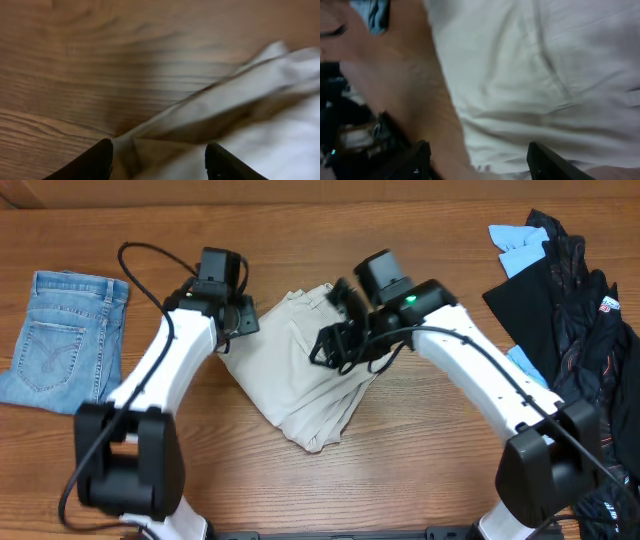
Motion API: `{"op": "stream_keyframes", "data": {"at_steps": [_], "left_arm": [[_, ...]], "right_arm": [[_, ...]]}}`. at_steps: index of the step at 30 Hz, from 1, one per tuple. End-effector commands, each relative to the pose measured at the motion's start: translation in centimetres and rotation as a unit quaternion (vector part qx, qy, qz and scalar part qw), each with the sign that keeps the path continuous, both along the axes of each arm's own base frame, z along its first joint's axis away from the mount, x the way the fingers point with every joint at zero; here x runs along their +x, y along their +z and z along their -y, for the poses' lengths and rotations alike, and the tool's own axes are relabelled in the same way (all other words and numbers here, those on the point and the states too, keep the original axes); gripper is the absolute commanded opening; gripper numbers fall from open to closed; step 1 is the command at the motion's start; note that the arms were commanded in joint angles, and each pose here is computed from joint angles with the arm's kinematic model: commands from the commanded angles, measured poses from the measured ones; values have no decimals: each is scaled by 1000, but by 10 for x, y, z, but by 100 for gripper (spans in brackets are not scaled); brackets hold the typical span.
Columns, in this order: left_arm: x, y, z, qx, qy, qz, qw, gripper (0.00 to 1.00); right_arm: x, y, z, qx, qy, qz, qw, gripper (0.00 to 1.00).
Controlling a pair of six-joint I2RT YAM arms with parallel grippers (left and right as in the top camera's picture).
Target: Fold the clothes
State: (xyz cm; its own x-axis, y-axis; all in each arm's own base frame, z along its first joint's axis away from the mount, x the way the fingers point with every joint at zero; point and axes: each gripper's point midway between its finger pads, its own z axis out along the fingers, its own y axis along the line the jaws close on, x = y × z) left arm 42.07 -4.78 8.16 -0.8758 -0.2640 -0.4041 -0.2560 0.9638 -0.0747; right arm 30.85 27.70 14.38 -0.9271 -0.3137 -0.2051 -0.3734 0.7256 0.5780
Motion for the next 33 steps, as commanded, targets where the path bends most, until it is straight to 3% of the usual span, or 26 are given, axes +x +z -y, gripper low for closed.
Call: {"op": "stream_keyframes", "data": {"at_steps": [1, 7, 11, 14, 19, 27, 31, 33], "left_arm": [[-4, -33, -5, -19, -7, -47, 999, 63], [-32, -70, -7, -19, -10, -133, 991, 62], [-74, -85, -13, -5, -8, -227, 974, 60], [-112, -91, -23, 21, -3, -307, 952, 55], [-144, -97, -27, 26, 14, -359, 933, 49], [-153, -101, -20, 4, 19, -370, 929, 34], [-142, -85, -11, -22, 6, -341, 940, 35], [-131, -69, -9, -26, 3, -311, 950, 40]], "right_arm": [[-17, -11, -13, 10, 34, -32, 999, 66], [-43, -62, -10, -50, 61, -113, 990, 66], [-50, -103, 10, -127, 56, -151, 979, 67], [-41, -129, 42, -216, 42, -139, 966, 69], [-18, -140, 97, -331, 14, -97, 939, 70], [-3, -141, 124, -360, -15, -86, 929, 70], [0, -141, 123, -357, -17, -81, 930, 69], [0, -141, 123, -357, -17, -80, 931, 70]]}}
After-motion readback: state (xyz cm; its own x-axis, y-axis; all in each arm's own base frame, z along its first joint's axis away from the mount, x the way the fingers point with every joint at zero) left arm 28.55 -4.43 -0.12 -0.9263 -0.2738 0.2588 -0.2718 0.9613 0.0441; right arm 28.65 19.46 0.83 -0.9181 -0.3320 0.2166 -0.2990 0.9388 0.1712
